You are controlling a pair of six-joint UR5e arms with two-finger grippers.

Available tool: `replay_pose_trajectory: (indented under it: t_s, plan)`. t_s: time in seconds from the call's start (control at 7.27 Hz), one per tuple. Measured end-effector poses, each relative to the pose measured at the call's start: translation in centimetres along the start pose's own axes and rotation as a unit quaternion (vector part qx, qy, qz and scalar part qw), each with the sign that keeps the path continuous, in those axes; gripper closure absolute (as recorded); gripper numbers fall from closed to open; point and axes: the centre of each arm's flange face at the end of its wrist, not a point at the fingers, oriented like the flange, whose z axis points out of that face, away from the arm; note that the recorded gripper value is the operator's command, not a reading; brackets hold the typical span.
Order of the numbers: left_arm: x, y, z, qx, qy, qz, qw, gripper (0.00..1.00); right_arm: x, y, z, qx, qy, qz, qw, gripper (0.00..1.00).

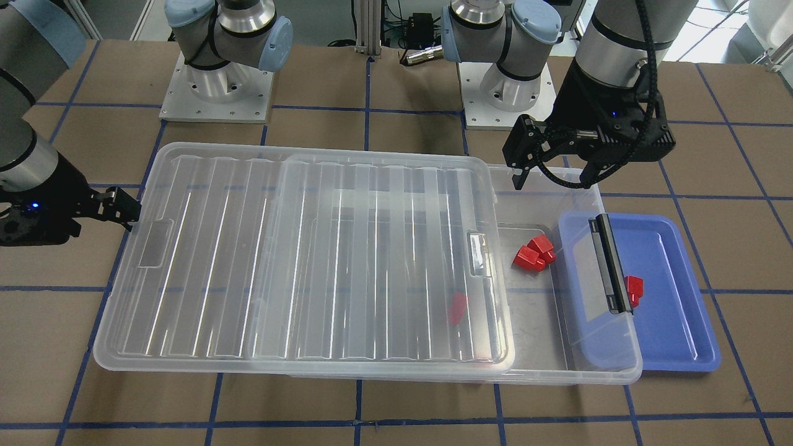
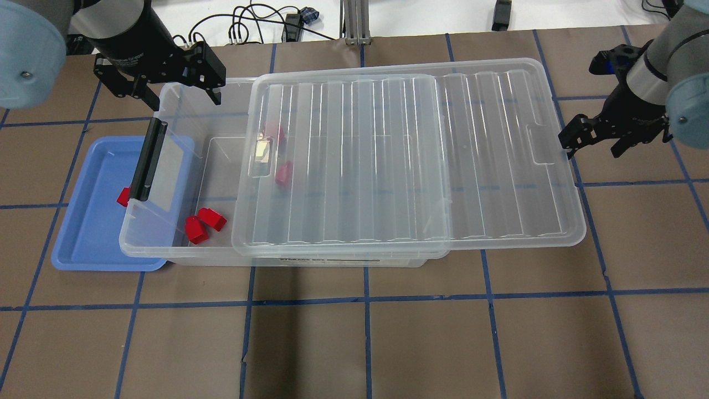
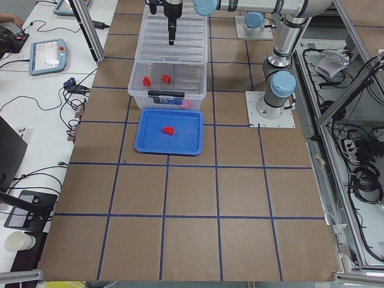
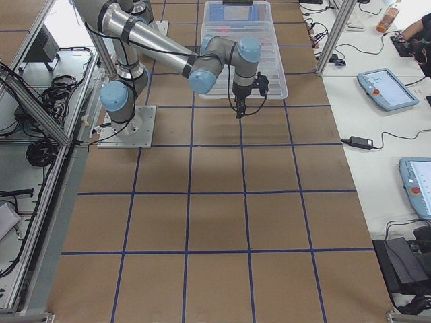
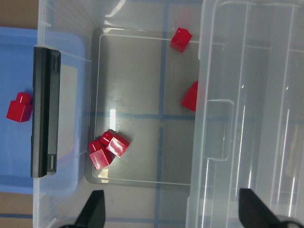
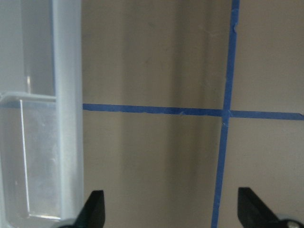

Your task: Place red block in blue tray from box

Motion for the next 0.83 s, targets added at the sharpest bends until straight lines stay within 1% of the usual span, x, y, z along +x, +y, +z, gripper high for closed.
replay_pose_trajectory:
  t_s: [0.28, 0.55, 0.69, 0.83]
  plan:
    - [0.0, 0.2, 1.0, -0.01, -0.001, 0.001, 0.9999, 0.0, -4.7, -0.4, 0.1, 0.002, -0.001, -0.03, 0.9995, 0.0]
    - [-0.1, 1.4, 2.5, -0.025, -0.002, 0.0, 0.9997, 0.0, -10.2, -0.6, -0.1, 0.018, 0.007, -0.039, 0.999, 0.0]
    - [-0.2, 1.7, 1.9, -0.027, -0.006, 0.0, 0.9996, 0.0, -11.9, -0.6, -0.2, 0.024, 0.011, -0.042, 0.9988, 0.0]
    - [-0.4, 1.7, 0.9, -0.047, -0.01, -0.002, 0.9988, 0.0, -12.7, -0.5, -0.2, 0.027, 0.011, -0.044, 0.9986, 0.0]
